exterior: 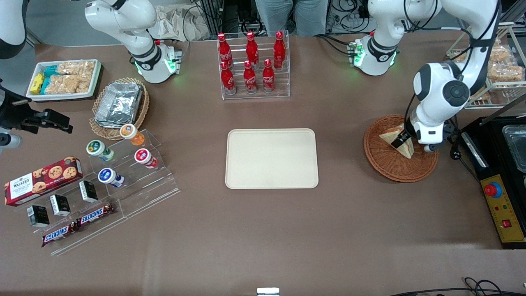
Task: Place sandwich from basket to tray
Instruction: 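Close the left gripper on the sandwich's crust edge, then lift the sandwich and carry it over the white tray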
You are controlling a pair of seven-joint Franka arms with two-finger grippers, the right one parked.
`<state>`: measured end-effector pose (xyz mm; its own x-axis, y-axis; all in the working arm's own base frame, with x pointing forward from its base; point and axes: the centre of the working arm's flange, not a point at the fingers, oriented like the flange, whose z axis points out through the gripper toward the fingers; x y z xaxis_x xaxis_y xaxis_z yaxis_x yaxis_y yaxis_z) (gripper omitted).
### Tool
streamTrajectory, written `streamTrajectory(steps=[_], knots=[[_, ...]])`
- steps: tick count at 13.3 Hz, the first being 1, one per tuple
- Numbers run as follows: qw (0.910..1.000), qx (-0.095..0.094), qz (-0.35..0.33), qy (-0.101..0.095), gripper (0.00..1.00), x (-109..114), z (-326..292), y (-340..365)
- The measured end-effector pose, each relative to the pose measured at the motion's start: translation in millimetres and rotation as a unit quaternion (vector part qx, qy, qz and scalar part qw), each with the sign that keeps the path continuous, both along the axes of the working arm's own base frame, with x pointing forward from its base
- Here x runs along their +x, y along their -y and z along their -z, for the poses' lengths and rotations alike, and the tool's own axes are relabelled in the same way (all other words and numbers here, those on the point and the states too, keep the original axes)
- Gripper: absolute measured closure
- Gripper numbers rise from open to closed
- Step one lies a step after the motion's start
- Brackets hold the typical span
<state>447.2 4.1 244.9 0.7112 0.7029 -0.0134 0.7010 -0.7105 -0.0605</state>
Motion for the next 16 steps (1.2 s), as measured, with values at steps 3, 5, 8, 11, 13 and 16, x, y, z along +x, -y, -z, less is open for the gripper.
streamTrajectory(steps=[3,5,8,11,13,16], knots=[[1.0,0.003,-0.004,-0.003,0.0,-1,22,-5],[1.0,0.003,-0.004,-0.005,0.19,-1,26,-5],[1.0,0.003,-0.004,-0.002,0.5,0,24,-5],[1.0,0.0,0.0,0.0,0.62,7,-10,-3],[0.9995,-0.005,0.031,-0.002,0.62,15,-76,2],[0.9938,-0.005,0.11,-0.012,0.67,24,-204,30]])
